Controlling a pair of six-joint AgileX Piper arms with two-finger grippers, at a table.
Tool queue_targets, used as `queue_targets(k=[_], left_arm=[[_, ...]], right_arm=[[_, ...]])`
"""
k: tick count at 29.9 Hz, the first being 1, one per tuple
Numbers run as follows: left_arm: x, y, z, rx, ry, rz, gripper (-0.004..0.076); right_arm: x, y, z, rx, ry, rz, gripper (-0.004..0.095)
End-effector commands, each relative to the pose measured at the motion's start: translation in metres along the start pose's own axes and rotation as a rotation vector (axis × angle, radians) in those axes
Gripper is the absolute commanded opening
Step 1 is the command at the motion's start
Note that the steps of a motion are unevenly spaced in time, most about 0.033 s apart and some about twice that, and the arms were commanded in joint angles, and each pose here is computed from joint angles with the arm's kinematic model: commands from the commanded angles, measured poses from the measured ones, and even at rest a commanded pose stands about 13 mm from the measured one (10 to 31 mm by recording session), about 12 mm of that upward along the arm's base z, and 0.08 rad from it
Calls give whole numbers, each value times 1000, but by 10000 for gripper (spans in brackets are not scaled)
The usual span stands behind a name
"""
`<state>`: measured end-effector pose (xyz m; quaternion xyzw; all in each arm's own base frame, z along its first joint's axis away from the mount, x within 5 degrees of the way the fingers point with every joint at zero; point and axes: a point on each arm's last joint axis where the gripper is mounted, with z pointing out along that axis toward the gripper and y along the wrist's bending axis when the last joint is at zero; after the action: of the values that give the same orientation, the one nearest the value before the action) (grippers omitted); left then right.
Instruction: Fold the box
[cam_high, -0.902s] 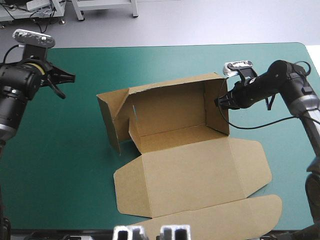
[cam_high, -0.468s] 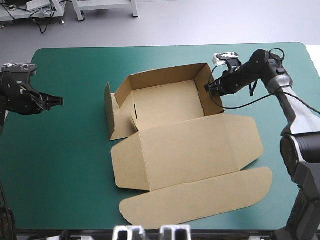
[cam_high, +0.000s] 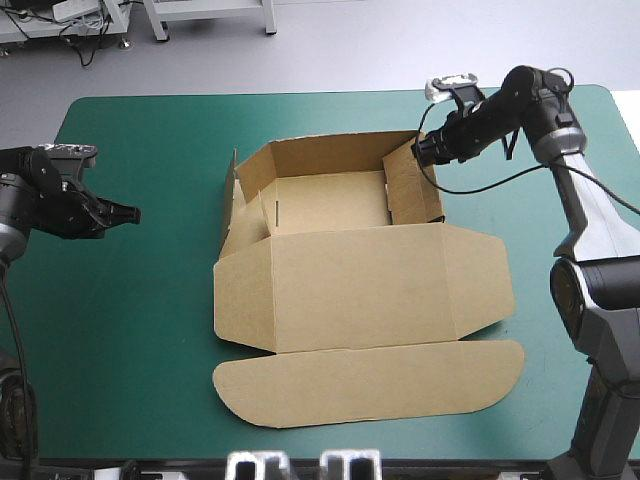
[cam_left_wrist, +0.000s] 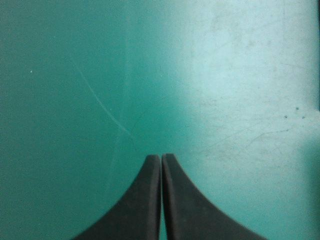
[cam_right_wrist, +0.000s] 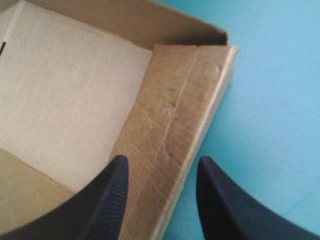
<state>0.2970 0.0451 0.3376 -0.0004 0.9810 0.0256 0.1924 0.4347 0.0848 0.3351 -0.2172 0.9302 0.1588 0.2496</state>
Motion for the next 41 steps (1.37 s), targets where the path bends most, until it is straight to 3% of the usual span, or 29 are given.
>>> queue_targets(k=[1,5,12,20,23,30,36,39,41], left_arm=[[-9,2,-9,-6,-86,-4,-6],[-15,10,3,18,-62,-61,-7],[-17,18,6,245,-90,-159,-7],[-18,5,1,388,-97,-171,-8],[-15,5,1,391,-60,-159,-8],[-13,4,1,403,-39,-156,-8],[-12,3,0,410,-24,-143,-8],[-13,3,1,405,-37,-125,-8],[-15,5,2,390,-69,-130,-8]], right_arm=[[-14,17,-62,59,-120,11,413],[-11,26,-92,95,-168,22,413],[16,42,-118,106,-155,44,413],[15,27,-69,37,-64,73,413],[14,24,-44,-40,-28,91,413],[17,6,-1,-35,63,87,413],[20,2,25,-114,105,135,412],[22,0,36,-138,121,184,260],[22,1,36,-140,122,195,0]])
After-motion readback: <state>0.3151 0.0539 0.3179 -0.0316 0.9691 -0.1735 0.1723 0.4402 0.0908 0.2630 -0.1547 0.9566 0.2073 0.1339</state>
